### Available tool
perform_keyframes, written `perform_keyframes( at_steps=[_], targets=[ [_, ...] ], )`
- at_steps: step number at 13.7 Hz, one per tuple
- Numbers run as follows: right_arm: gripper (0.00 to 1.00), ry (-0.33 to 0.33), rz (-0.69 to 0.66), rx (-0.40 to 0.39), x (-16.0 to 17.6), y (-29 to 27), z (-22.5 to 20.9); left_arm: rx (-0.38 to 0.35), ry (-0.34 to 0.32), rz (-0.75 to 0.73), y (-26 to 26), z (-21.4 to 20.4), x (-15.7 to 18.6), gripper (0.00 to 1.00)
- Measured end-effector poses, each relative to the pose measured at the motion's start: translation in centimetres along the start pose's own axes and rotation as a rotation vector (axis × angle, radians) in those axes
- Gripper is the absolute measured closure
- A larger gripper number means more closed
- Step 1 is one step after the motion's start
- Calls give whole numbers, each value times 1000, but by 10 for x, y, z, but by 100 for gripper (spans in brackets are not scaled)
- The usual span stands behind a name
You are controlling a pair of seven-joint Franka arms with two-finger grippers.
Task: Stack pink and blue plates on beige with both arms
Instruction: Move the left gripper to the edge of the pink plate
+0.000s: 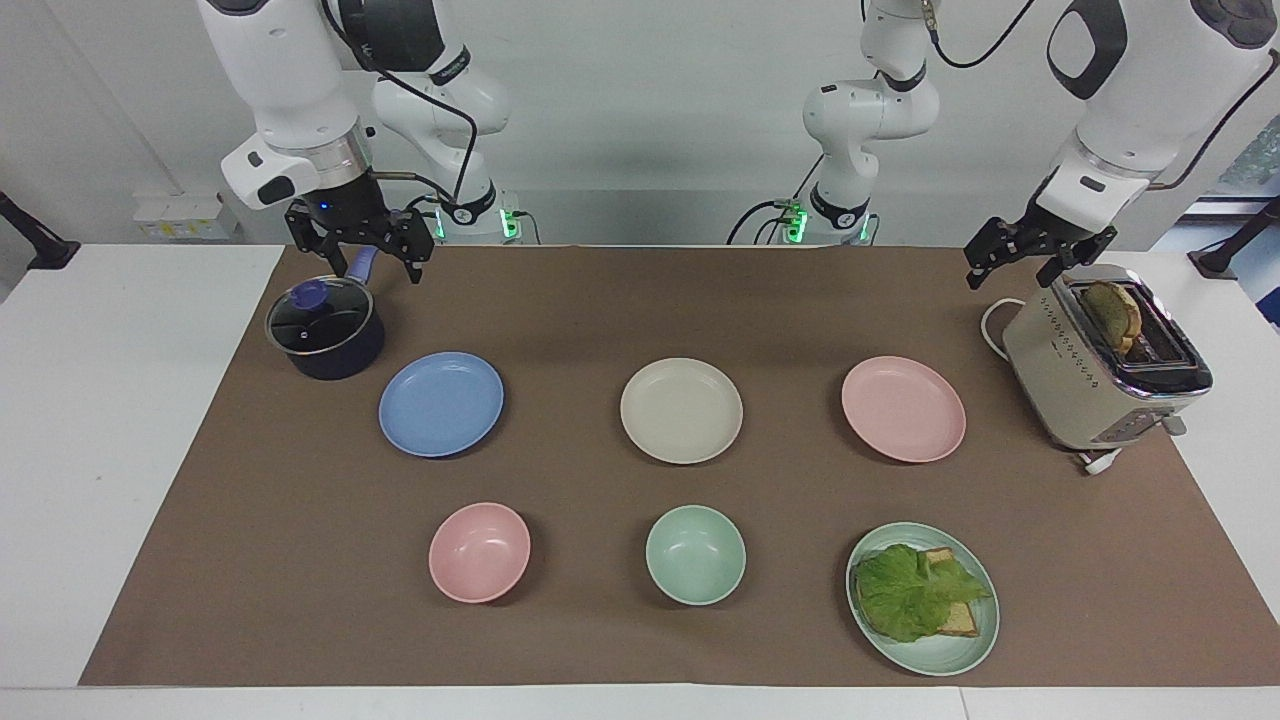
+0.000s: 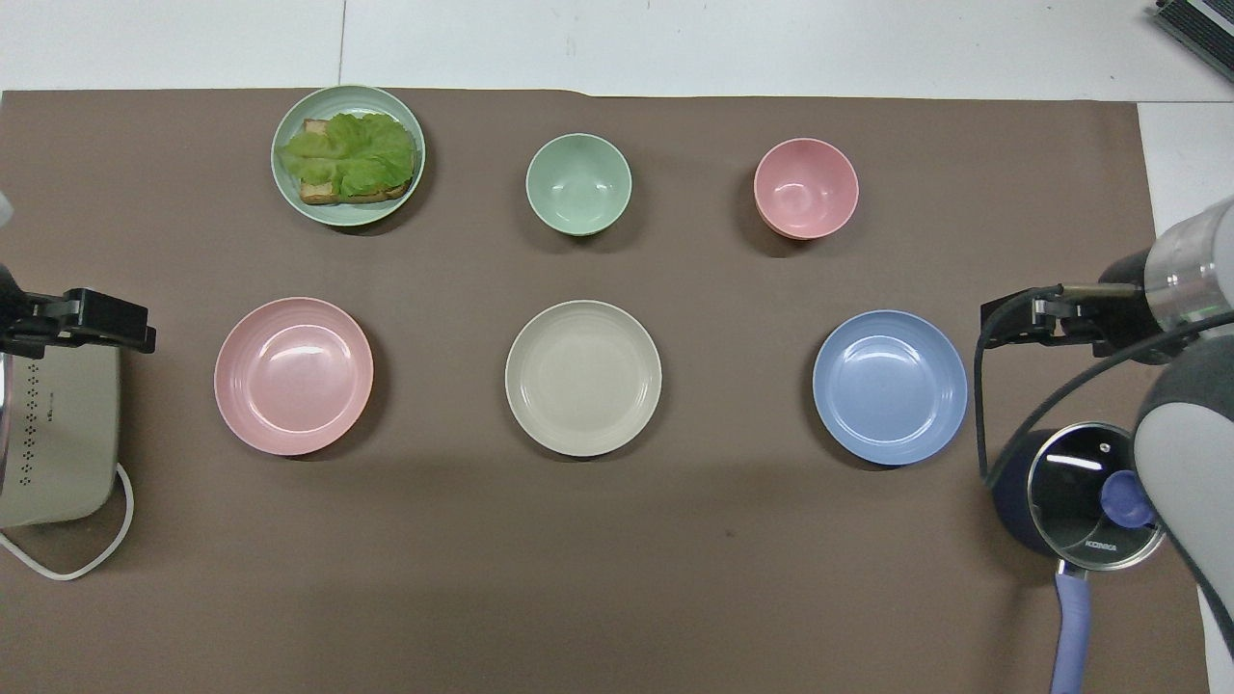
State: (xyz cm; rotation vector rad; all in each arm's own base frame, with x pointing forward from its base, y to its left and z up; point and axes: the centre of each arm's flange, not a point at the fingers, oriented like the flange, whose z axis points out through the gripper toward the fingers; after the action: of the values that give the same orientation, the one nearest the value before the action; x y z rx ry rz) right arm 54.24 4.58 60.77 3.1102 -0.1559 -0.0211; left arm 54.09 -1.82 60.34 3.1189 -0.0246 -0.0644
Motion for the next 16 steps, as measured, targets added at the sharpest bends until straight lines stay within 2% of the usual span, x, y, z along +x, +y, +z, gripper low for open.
perform_keyframes(
  at_steps=[6, 8, 13, 16],
  targets=[
    [0, 0, 0, 0, 0, 0, 0, 0, -3, -7, -4, 3, 0, 0],
    [0, 0, 0, 0, 0, 0, 0, -1, -4, -19, -10, 19, 3, 0],
    [0, 0, 0, 0, 0, 0, 0, -1, 23, -45, -24, 118, 16, 0],
    [0, 0, 0, 0, 0, 0, 0, -4, -19, -68, -34, 189, 28, 0]
  ],
)
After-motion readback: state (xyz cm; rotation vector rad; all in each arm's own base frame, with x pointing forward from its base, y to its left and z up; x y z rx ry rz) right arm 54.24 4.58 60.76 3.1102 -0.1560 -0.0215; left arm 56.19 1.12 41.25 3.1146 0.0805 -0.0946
